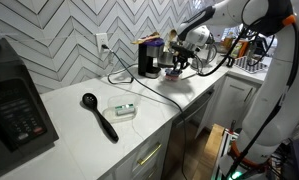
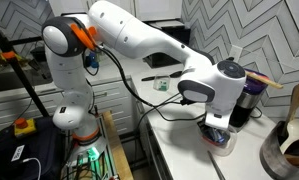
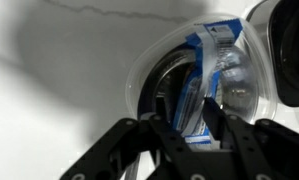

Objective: Remove the blue packet from the silver plate and put it on top of the coffee machine

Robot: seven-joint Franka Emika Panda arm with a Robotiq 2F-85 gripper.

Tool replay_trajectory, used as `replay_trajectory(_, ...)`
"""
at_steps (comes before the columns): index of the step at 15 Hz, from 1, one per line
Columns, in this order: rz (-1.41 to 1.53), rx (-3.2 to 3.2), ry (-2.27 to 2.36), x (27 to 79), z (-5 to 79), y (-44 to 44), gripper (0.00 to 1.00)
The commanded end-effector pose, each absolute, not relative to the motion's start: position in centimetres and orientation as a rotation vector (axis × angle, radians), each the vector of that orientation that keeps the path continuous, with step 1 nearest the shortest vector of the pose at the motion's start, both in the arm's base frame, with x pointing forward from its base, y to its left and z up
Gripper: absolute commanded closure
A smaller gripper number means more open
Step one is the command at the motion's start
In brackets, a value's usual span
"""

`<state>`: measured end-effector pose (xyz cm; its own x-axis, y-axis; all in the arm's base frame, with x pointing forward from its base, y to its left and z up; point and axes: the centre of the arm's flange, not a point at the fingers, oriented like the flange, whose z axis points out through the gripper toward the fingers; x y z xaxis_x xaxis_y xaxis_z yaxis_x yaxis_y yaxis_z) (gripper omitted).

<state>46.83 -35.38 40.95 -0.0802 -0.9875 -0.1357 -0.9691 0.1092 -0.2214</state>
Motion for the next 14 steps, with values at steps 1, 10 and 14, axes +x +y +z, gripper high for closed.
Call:
replay_trajectory(1,-0.117,-1.944,2.122,48.0,40.5,-35.1,0.51)
replay_trajectory(10,-0.131,-1.958,2.112,48.7,40.4,-34.8,1.00)
replay_trajectory(14,-0.171,-1.979,2.065,48.0,43.3,-33.9,1.00)
